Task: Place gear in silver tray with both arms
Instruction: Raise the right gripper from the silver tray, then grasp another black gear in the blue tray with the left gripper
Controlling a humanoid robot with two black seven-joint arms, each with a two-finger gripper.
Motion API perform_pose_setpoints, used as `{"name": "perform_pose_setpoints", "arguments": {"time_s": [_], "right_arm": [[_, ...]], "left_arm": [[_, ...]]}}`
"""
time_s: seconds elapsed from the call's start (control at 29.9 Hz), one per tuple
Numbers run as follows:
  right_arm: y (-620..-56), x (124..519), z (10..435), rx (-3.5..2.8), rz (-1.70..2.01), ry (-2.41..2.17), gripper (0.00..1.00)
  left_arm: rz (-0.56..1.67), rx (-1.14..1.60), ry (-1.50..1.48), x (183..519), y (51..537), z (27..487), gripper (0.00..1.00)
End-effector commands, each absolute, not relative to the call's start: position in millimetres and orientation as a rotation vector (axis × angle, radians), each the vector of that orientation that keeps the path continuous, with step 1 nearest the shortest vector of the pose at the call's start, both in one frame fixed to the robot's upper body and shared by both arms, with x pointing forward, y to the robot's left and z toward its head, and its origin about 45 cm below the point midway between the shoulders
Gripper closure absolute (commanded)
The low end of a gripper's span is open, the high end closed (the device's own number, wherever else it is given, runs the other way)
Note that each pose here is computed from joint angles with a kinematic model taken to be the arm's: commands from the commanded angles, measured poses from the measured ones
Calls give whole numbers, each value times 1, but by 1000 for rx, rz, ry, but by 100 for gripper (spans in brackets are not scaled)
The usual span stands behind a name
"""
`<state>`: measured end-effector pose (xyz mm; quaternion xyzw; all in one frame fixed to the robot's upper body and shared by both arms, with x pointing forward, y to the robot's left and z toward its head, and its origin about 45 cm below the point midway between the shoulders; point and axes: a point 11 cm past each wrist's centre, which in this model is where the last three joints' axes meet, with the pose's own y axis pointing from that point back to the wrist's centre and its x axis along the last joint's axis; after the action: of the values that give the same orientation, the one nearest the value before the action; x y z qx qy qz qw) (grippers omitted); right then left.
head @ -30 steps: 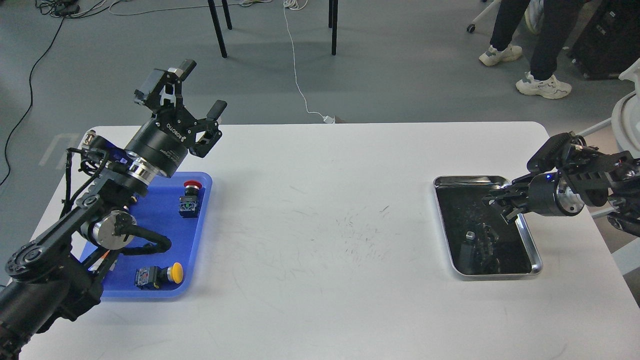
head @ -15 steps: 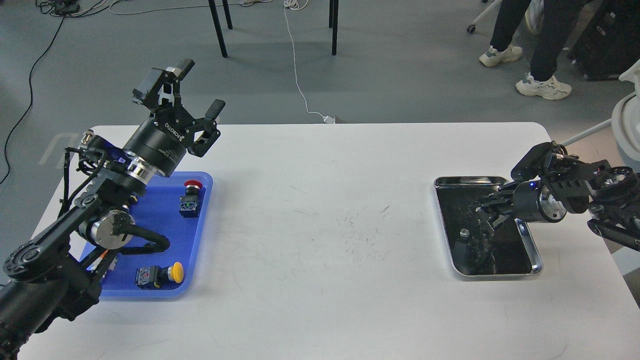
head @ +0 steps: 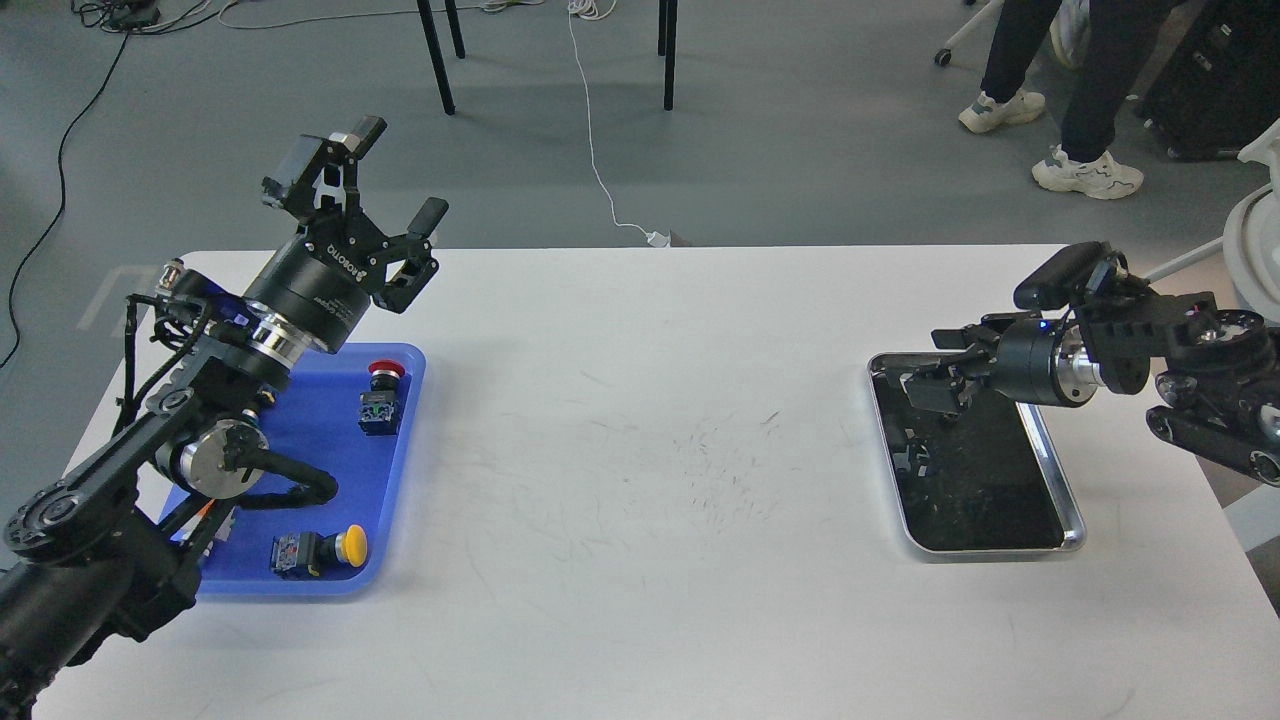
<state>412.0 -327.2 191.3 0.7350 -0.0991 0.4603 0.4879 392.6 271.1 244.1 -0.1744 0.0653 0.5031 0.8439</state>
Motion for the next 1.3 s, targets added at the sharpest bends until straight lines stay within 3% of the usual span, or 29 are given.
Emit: {"name": "perform_pose_setpoints", "arguments": {"time_s": [0.0, 0.27, 0.37, 0.53, 0.87, 1.07, 1.27], "right_arm": [[-311, 425, 210, 1975, 1017, -595, 3], [-283, 435, 204, 2351, 454, -1372, 3], [-280, 431, 199, 2478, 61, -1715, 3], [-274, 413, 194, 2659, -369, -1821, 3], [-271, 408, 188, 2680, -417, -1805, 3], [-270, 407, 187, 2680, -412, -1789, 3], [-273, 407, 188, 2674, -404, -1794, 3]], "left_arm": [[1072, -365, 121, 393, 277, 247, 2], [1073, -322, -22, 389, 299, 258, 2], [952, -103, -192, 375, 294, 255, 2], [717, 250, -431, 346, 291, 242, 2], [99, 1145, -931, 300, 390, 206, 7], [-74, 1280, -927, 284, 410, 189, 31], [-104, 1278, -894, 278, 408, 176, 37]]}}
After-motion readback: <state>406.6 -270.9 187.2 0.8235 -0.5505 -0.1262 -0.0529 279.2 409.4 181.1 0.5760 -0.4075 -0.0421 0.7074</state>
